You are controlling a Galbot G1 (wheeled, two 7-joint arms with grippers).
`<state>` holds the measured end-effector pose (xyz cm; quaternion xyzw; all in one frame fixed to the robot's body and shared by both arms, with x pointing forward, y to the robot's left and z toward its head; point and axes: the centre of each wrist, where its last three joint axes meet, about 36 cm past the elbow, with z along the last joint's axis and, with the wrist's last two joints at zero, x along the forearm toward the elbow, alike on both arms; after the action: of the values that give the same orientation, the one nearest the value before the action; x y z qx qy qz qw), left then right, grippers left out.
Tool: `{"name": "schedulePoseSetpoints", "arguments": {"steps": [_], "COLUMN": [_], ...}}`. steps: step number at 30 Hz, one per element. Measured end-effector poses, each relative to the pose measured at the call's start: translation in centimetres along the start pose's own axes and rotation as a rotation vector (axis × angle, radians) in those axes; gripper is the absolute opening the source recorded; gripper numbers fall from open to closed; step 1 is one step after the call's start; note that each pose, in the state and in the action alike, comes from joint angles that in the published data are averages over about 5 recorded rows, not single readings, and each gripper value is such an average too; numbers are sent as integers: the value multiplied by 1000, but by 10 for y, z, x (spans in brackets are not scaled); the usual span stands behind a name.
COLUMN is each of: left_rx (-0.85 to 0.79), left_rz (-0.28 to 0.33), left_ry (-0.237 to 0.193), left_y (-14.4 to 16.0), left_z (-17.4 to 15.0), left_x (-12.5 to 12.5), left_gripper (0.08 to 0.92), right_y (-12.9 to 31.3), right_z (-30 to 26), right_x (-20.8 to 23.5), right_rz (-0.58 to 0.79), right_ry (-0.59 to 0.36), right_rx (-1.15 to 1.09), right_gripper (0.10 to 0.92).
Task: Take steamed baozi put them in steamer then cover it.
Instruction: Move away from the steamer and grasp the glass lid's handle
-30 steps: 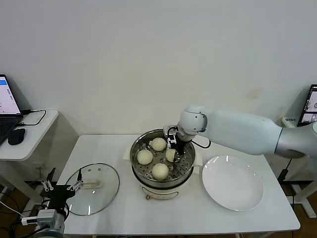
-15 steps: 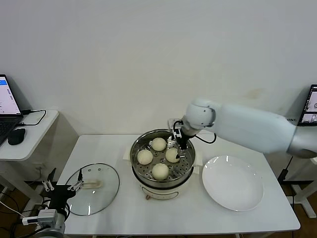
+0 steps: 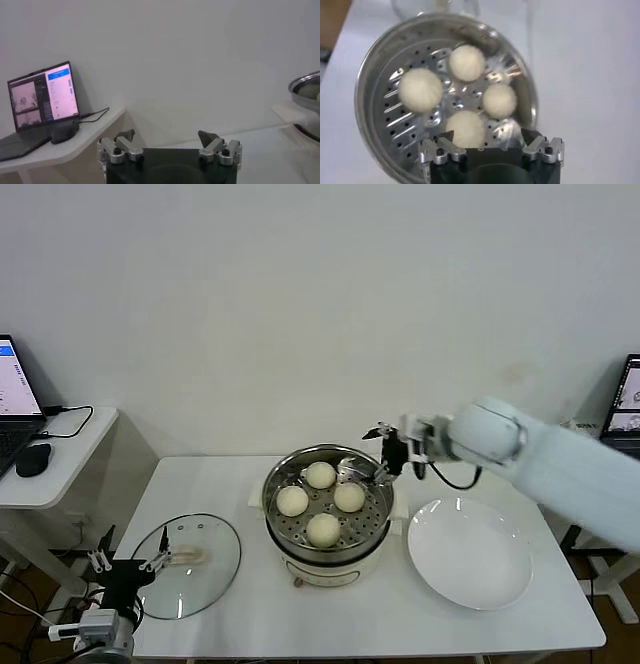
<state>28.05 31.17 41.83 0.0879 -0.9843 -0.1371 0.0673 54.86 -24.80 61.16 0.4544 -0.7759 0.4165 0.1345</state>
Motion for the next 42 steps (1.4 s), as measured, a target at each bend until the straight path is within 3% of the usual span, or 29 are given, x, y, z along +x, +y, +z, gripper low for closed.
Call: {"name": "schedulePoseSetpoints", "arguments": {"steps": [10, 16, 21, 28, 35, 42], "left_rx": [-2, -60, -252, -688, -1062, -1255], "left_rz": [1, -6, -33, -39, 30, 102], "left_ry": [1, -15, -60, -124, -170, -204], "left_y": [-9, -15, -10, 16, 37, 44], "left_z": [10, 15, 27, 56, 83, 109], "left_x": [3, 1, -5, -1, 6, 0], "left_gripper": [823, 823, 823, 823, 823, 823], "right_y": [64, 121, 185, 262, 303, 334], "right_z": [52, 102, 147, 184, 200, 207], "right_x": [13, 21, 37, 59, 71, 80], "right_rz": [361, 561, 734, 900, 1029, 1102], "right_ry": [-338, -434, -403, -290, -210, -141], "right_rx": [-176, -358, -521, -675, -753, -794], "right_gripper": [823, 823, 823, 823, 823, 823]}}
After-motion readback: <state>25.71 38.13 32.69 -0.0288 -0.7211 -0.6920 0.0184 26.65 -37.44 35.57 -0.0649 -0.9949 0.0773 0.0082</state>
